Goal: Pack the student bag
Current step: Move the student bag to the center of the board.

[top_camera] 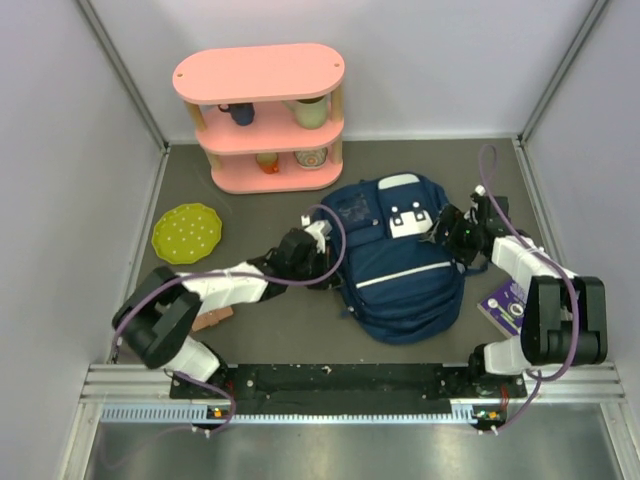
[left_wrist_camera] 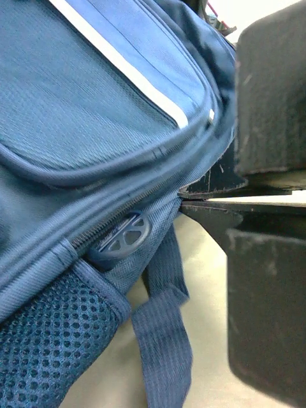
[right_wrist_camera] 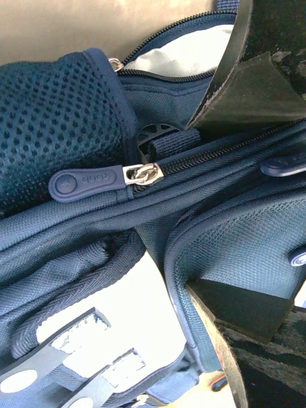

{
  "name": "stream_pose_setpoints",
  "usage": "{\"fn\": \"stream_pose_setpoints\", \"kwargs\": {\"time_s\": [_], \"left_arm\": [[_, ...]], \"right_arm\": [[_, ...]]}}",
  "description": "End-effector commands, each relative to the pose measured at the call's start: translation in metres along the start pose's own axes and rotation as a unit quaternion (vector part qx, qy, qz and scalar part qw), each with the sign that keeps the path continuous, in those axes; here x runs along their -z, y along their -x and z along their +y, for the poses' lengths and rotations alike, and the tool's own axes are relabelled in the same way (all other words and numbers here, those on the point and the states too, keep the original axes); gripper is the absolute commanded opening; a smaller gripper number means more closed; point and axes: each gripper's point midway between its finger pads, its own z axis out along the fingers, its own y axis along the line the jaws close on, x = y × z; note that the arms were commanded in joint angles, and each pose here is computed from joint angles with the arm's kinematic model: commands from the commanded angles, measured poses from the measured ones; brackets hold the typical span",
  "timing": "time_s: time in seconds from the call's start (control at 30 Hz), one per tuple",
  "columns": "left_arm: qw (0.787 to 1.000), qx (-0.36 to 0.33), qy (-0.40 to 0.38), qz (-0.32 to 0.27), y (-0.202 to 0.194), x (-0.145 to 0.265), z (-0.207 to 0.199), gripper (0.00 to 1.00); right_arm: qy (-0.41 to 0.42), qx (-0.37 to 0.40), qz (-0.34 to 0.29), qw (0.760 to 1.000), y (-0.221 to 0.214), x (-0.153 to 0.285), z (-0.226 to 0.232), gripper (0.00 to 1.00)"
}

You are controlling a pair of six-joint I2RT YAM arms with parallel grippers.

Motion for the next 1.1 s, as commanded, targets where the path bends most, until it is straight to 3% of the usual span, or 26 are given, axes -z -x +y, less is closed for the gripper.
{"fn": "stream_pose_setpoints", "kwargs": {"time_s": [0.0,0.07,0.17,0.33,0.43,0.47,0.5,0.57,0.6,0.73,0.83,0.93,1.07], "left_arm": [[0.998,0.043,0.046,-0.018,-0.021,0.033,0.005,0.00],[0.995,0.043,0.089,-0.024,-0.026,0.045,0.022,0.00],[0.983,0.035,0.169,-0.068,-0.001,0.066,0.050,0.00],[0.972,0.034,0.213,-0.090,0.040,0.088,0.075,0.00],[0.972,0.015,0.219,-0.089,0.046,0.099,0.074,0.00],[0.972,0.014,0.216,-0.087,0.045,0.102,0.073,0.03],[0.973,0.016,0.212,-0.084,0.042,0.104,0.071,0.19],[0.978,0.026,0.193,-0.073,0.030,0.107,0.066,0.32],[0.979,0.028,0.188,-0.073,0.026,0.108,0.064,0.54],[0.976,0.039,0.195,-0.083,0.010,0.123,0.071,0.76],[0.972,0.022,0.204,-0.115,0.021,0.142,0.068,0.88],[0.970,-0.014,0.187,-0.157,0.044,0.162,0.050,0.98],[0.973,-0.056,0.118,-0.192,0.082,0.170,0.005,0.98]], "right_arm": [[0.053,0.047,0.032,0.997,-0.006,-0.017,0.051,0.87],[0.059,0.057,0.055,0.995,-0.017,-0.029,0.065,0.87],[0.088,0.053,0.070,0.992,-0.037,-0.044,0.096,0.87],[0.116,0.068,0.093,0.986,-0.056,-0.055,0.128,0.88],[0.100,0.083,0.067,0.989,-0.041,-0.047,0.126,0.92],[0.080,0.086,0.055,0.992,-0.036,-0.044,0.118,0.93],[0.081,0.088,0.035,0.992,-0.027,-0.034,0.120,0.95],[0.059,0.078,0.008,0.995,-0.012,-0.025,0.105,0.99],[0.053,0.072,-0.008,0.996,-0.004,-0.018,0.100,0.99],[0.020,0.053,-0.096,0.994,0.035,0.024,0.084,0.99],[-0.044,0.029,-0.155,0.987,0.057,0.054,0.058,0.99],[-0.150,-0.039,-0.201,0.967,0.068,0.083,0.003,0.99],[-0.273,-0.150,-0.279,0.908,0.068,0.138,-0.076,0.99]]}}
